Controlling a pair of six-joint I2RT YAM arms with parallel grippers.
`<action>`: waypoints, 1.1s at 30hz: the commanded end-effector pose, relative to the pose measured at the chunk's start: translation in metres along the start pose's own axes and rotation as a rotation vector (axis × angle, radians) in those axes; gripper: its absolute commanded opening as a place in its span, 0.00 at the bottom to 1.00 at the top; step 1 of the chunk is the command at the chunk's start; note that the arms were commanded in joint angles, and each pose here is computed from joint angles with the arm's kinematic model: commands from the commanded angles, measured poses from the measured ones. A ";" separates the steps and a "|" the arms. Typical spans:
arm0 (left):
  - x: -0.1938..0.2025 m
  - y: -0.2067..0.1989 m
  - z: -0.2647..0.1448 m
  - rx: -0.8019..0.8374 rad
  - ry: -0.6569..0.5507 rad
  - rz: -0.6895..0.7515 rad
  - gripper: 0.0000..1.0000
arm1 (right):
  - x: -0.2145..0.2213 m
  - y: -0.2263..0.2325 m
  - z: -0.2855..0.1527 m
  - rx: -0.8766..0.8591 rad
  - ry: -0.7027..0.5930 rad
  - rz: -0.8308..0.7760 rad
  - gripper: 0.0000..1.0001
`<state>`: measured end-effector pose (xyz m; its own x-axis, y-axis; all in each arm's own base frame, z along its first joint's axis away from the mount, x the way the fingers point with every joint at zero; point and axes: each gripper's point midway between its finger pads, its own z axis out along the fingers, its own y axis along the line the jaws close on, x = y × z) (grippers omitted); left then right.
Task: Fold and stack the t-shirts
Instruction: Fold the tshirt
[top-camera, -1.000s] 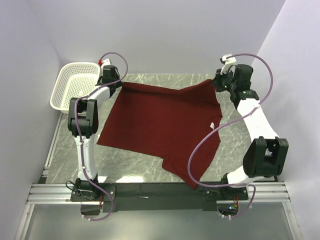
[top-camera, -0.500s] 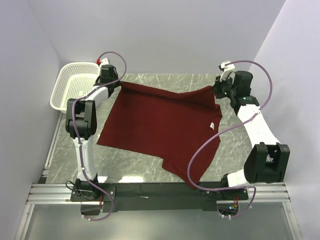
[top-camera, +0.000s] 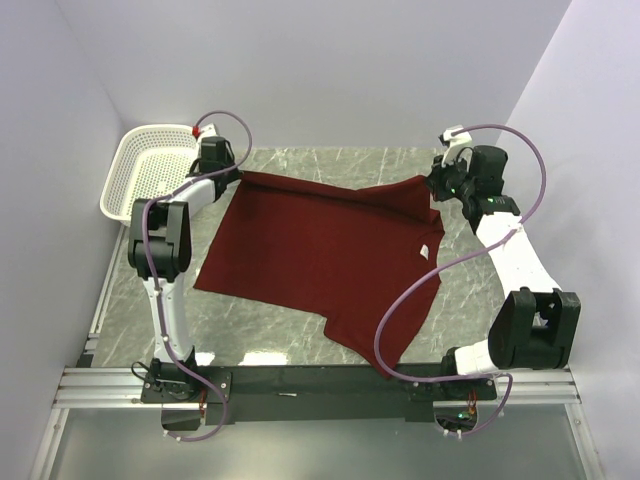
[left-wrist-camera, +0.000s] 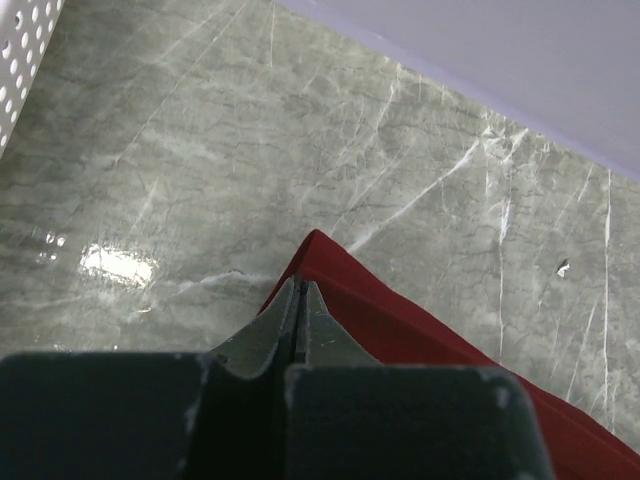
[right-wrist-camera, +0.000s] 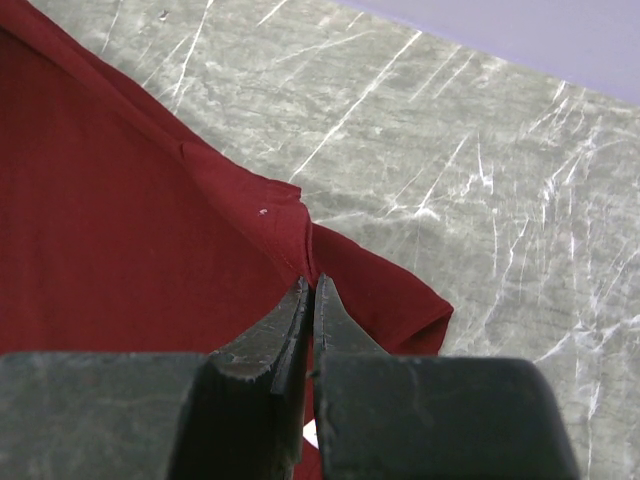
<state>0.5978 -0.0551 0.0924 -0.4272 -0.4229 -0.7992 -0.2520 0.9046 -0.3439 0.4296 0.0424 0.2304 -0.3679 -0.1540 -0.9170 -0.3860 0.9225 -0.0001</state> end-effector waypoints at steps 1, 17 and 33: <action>-0.044 -0.016 -0.021 0.055 -0.101 -0.003 0.00 | -0.019 -0.003 -0.010 0.016 -0.064 -0.034 0.00; -0.036 -0.008 -0.025 0.043 -0.088 -0.001 0.00 | -0.014 -0.005 -0.010 0.021 -0.051 -0.023 0.00; -0.032 -0.007 -0.026 0.045 -0.077 -0.003 0.00 | -0.008 -0.001 -0.013 0.003 -0.040 -0.020 0.00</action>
<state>0.5864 -0.0525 0.0917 -0.4326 -0.4251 -0.7951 -0.2481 0.9040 -0.3483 0.4255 0.0396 0.2238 -0.3836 -0.1492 -0.9114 -0.3838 0.9234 0.0104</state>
